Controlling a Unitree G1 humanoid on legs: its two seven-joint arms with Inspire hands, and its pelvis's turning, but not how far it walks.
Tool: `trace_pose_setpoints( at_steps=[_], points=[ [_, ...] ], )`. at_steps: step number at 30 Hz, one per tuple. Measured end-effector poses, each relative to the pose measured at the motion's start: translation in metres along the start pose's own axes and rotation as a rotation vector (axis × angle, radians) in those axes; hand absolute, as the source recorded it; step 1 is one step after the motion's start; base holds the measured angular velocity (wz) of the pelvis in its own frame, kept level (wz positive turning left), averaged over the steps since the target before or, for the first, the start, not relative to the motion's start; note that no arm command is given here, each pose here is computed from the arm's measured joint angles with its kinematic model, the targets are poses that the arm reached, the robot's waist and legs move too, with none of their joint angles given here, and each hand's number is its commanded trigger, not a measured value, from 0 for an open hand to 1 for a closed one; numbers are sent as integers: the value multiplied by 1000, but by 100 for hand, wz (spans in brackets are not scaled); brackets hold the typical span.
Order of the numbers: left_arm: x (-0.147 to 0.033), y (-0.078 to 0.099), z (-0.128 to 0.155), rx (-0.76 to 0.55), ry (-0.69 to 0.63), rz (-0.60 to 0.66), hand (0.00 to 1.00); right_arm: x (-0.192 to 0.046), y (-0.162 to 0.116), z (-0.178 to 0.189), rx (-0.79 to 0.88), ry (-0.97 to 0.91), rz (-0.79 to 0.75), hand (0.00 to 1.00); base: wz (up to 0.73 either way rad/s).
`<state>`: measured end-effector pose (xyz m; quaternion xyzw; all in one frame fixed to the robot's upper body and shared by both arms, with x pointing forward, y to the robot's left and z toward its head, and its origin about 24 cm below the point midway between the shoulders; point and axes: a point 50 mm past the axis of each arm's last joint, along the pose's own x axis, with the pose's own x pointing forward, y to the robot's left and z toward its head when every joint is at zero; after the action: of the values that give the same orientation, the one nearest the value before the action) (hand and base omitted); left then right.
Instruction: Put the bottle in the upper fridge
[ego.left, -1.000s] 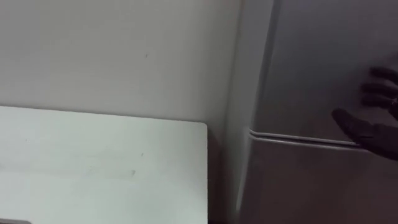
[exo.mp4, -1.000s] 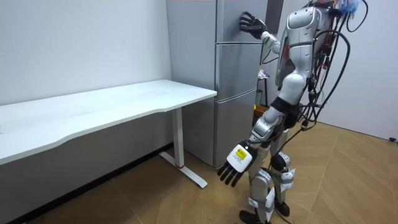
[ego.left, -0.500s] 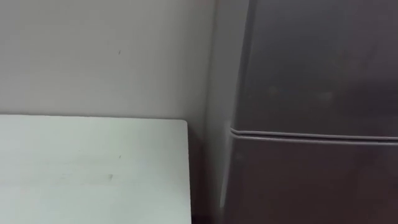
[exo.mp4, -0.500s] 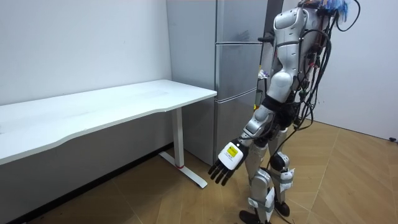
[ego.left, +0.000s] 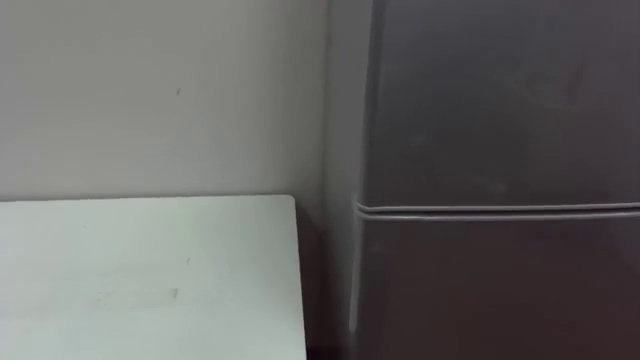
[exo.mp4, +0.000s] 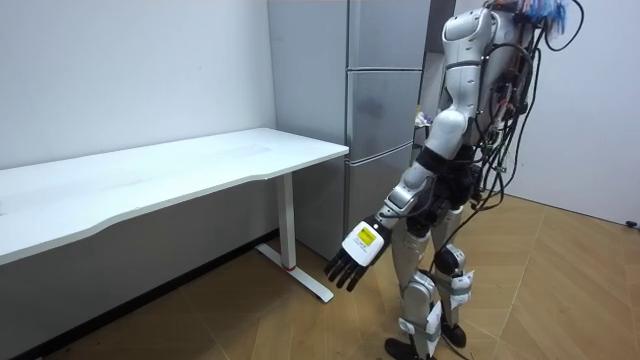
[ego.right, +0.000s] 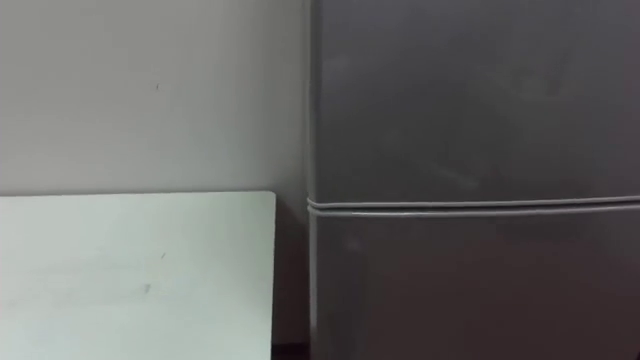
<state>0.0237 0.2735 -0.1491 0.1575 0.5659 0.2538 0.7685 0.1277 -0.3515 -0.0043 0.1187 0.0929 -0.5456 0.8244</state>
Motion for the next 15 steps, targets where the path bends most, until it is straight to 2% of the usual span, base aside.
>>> trace_pose_setpoints(
  at_steps=[3,7,15],
  points=[
    [-1,-5,0,-5,1,-12,0,-3,-15,-30,-15,119,-98,0,-3],
    [-2,-8,0,-25,8,-26,0,-10,-34,-70,-126,267,-174,0,-5],
    [-4,-14,-4,-49,22,-43,0,-40,-67,-128,-321,502,-209,0,-2]
  ],
)
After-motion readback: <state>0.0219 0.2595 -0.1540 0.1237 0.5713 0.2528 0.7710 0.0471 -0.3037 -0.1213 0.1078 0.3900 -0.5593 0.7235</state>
